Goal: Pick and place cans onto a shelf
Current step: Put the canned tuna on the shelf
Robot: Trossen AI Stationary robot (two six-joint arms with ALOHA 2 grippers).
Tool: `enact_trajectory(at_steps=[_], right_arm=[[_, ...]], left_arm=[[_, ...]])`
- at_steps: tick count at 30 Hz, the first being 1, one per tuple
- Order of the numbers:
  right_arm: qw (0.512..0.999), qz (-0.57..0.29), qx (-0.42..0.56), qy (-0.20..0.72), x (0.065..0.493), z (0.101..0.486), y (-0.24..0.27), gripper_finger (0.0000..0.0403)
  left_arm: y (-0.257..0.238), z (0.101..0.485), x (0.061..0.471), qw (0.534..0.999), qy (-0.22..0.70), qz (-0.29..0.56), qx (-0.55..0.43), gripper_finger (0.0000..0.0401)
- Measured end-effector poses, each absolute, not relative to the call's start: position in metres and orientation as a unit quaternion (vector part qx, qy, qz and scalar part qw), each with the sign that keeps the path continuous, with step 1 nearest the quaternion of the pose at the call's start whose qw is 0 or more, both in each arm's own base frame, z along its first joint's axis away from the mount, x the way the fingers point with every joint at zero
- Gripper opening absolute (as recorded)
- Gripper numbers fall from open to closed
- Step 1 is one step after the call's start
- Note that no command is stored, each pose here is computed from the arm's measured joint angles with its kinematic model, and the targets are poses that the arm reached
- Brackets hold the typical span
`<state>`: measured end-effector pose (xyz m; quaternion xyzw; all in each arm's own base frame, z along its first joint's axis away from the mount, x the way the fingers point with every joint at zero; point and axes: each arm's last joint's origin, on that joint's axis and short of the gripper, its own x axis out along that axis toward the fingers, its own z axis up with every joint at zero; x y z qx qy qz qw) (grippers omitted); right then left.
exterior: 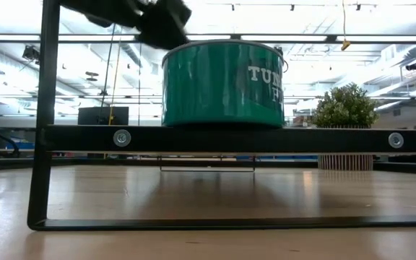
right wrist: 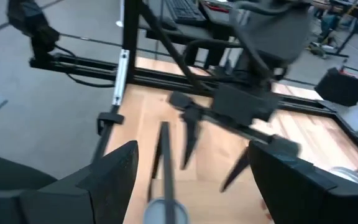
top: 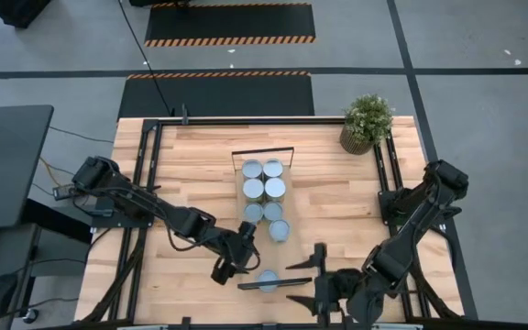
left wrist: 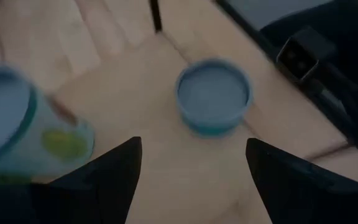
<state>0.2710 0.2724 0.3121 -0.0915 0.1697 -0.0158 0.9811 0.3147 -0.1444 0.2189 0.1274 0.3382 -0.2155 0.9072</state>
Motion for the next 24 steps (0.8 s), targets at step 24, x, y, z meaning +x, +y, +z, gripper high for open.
enact_trajectory(at_steps=[24], right_arm=[[0.979, -0.041, -0.098, 0.175, 0.277, 0.312, 0.262, 0.031]], left_arm=[[-0.139, 0.177, 0.296, 0.951, 0.142, -0.243, 0.127, 0.0293]])
